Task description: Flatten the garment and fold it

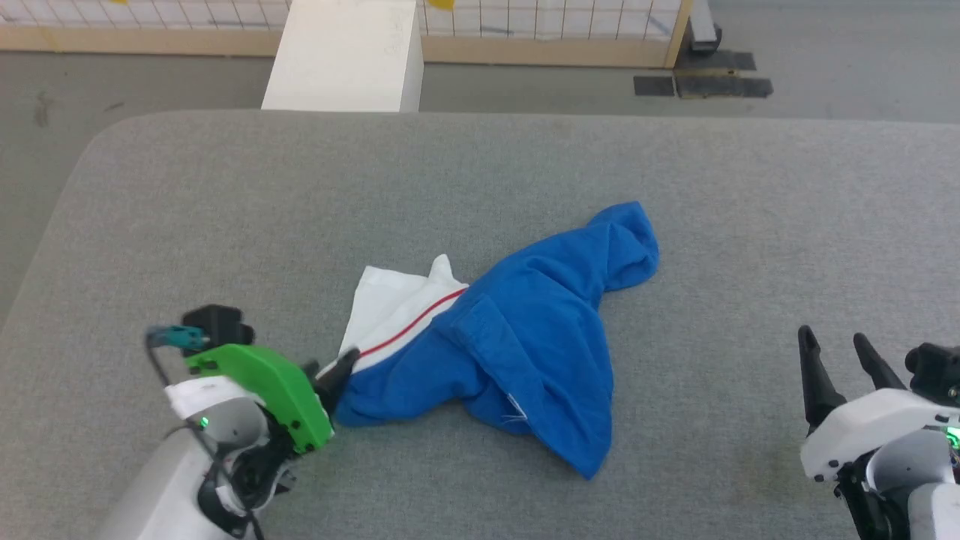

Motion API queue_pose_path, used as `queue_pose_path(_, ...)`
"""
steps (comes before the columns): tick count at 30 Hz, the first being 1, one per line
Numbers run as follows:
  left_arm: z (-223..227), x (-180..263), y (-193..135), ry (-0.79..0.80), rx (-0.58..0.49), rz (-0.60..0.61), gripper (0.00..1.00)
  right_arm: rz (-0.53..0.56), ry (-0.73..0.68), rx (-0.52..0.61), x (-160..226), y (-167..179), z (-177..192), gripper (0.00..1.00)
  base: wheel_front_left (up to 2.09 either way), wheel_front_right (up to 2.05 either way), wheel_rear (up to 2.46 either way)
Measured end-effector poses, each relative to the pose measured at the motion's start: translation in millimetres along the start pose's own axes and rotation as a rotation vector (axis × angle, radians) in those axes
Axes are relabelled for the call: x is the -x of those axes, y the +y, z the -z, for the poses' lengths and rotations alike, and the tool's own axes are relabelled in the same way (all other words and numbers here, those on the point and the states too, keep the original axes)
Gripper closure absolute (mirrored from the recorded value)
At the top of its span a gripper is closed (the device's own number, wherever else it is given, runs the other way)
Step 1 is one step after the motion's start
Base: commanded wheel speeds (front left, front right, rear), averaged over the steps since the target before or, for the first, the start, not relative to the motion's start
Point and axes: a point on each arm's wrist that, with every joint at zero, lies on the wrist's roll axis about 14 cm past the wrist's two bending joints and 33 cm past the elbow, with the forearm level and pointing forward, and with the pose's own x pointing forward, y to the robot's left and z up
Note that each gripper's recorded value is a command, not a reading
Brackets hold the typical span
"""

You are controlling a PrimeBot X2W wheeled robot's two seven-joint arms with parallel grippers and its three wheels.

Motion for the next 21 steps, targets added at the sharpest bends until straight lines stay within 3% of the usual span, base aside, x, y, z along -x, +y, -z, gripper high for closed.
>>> queue_pose_path(3, -29, 11, -5, -0.161, -0.007, 0.03, 0.0, 0.003, -0.002, 0.0, 5, -1, 0, 0.0, 0.0, 0.0, 0.0)
queue_pose_path(8, -62, 36, 14, -0.429, -0.092, -0.025, 0.0, 0.002, -0.01, -0.002, 10, -2, -2, 0.0, 0.0, 0.0, 0.0)
queue_pose_path(16, -59, 58, 26, -0.612, -0.213, -0.086, 0.0, -0.013, 0.0, -0.005, 11, 3, 3, 0.0, 0.0, 0.0, 0.0)
queue_pose_path(21, -63, 64, 26, -0.663, -0.252, -0.115, 0.0, -0.081, 0.046, 0.026, 7, 27, 11, 0.0, 0.0, 0.0, 0.0)
